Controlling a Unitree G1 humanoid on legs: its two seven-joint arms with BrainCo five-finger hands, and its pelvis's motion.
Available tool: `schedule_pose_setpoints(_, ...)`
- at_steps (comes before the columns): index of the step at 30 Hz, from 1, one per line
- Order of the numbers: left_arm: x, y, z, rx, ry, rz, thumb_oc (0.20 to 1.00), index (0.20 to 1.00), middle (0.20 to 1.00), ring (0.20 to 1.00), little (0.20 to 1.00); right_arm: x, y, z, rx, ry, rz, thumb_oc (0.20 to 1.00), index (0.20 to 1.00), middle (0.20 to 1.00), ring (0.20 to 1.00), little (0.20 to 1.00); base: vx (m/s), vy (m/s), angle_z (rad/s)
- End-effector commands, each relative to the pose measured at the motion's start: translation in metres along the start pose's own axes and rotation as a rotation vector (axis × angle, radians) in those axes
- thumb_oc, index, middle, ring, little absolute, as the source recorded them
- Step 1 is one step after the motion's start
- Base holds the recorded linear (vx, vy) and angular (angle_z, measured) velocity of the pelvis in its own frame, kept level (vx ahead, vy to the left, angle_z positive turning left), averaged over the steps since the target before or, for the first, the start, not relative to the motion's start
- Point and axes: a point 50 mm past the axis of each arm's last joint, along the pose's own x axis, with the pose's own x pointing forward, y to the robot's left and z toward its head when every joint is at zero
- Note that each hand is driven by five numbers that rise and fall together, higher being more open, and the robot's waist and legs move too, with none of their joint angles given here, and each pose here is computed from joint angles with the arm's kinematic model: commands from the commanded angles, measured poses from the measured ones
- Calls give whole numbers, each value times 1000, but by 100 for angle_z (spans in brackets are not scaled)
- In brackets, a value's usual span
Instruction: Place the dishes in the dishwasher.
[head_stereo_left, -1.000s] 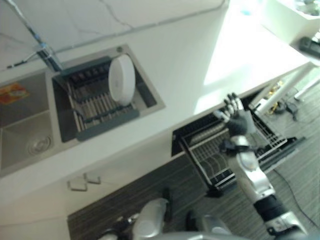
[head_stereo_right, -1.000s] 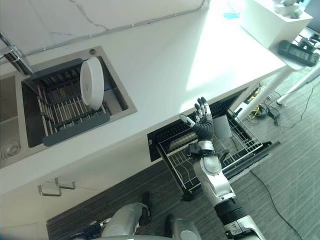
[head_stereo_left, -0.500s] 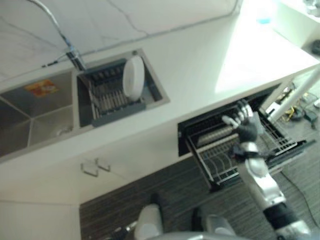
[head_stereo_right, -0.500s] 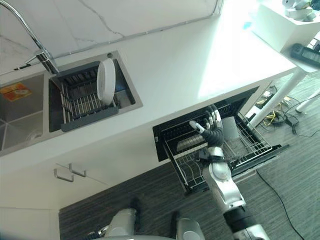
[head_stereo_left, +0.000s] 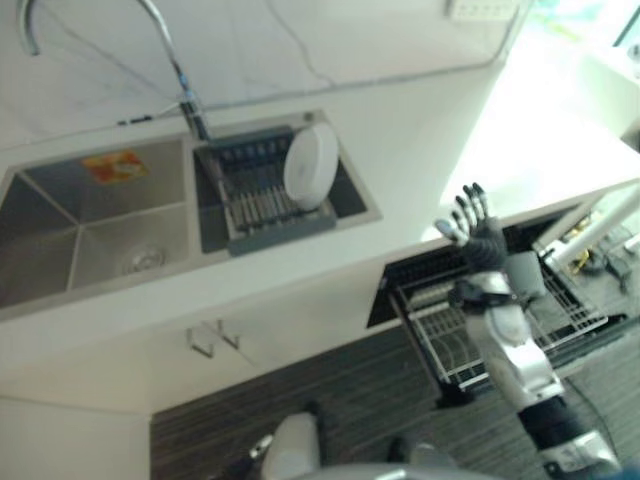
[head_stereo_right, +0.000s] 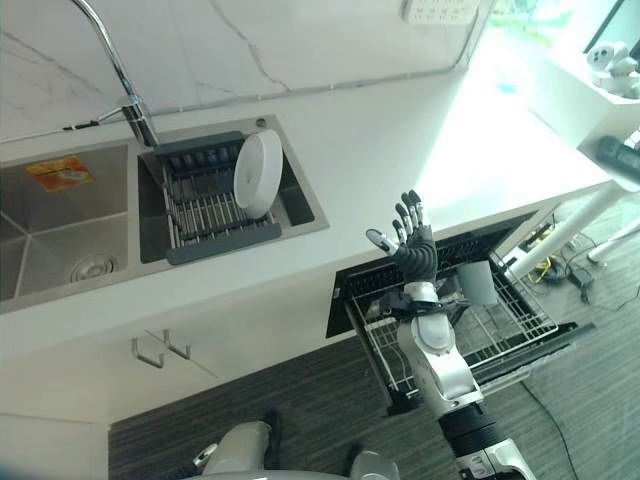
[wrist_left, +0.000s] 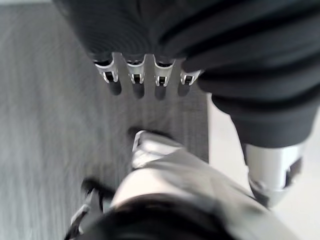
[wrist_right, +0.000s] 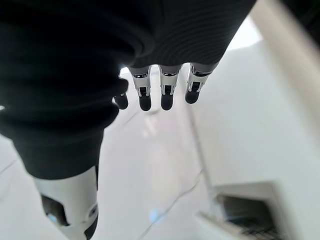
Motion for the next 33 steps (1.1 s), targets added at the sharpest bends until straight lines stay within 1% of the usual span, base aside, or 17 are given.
schedule_pose_setpoints(1, 0, -7, -20, -54, 92, -82, 1000, 1000, 1000, 1000, 1000, 12, 6, 40, 131, -195, 136, 1000, 1000, 1000, 1000, 1000, 273, 37, 30)
schedule_pose_setpoints(3, -1, -3, -22, -8, 96, -59, 1000, 1000, 1000, 1000, 1000, 18, 7, 42, 201, -181, 151, 1000, 1000, 1000, 1000, 1000, 208, 42, 32)
schedule_pose_setpoints(7, -2, 2, -24, 89, 121, -42, 1000, 1000, 1000, 1000, 1000, 35, 7, 47, 212, -173, 152, 1000, 1000, 1000, 1000, 1000, 132, 35, 31)
schedule_pose_setpoints(9, -3, 5, -23, 139, 134, -37, 1000, 1000, 1000, 1000, 1000, 52, 9, 50, 217, -162, 129, 1000, 1000, 1000, 1000, 1000, 121, 17, 17)
schedule_pose_setpoints(14, -3, 9, -22, 158, 150, -20, 1000, 1000, 1000, 1000, 1000, 75, 5, 51, 200, -148, 41, 1000, 1000, 1000, 1000, 1000, 62, -14, 14)
schedule_pose_setpoints(17, -5, 17, -20, 165, 159, 0, 1000, 1000, 1000, 1000, 1000, 93, -10, 58, 163, -166, -58, 1000, 1000, 1000, 1000, 1000, 69, -53, 19)
schedule_pose_setpoints(18, -6, 21, -18, 162, 161, 14, 1000, 1000, 1000, 1000, 1000, 102, -24, 65, 134, -180, -107, 1000, 1000, 1000, 1000, 1000, 69, -31, 21)
schedule_pose_setpoints(20, -8, 26, -18, 160, 165, 24, 1000, 1000, 1000, 1000, 1000, 110, -34, 74, 116, -192, -152, 1000, 1000, 1000, 1000, 1000, 56, -1, 22)
schedule_pose_setpoints(26, -10, 33, -16, 173, 162, 30, 1000, 1000, 1000, 1000, 1000, 117, -61, 82, 80, -182, -238, 1000, 1000, 1000, 1000, 1000, 24, 14, 17)
schedule_pose_setpoints(27, -11, 36, -15, 187, 161, 35, 1000, 1000, 1000, 1000, 1000, 117, -69, 81, 72, -169, -260, 1000, 1000, 1000, 1000, 1000, 16, -7, 12)
schedule_pose_setpoints(33, -11, 36, -13, 208, 157, 38, 1000, 1000, 1000, 1000, 1000, 118, -79, 66, 74, -85, -290, 1000, 1000, 1000, 1000, 1000, 4, 2, 6)
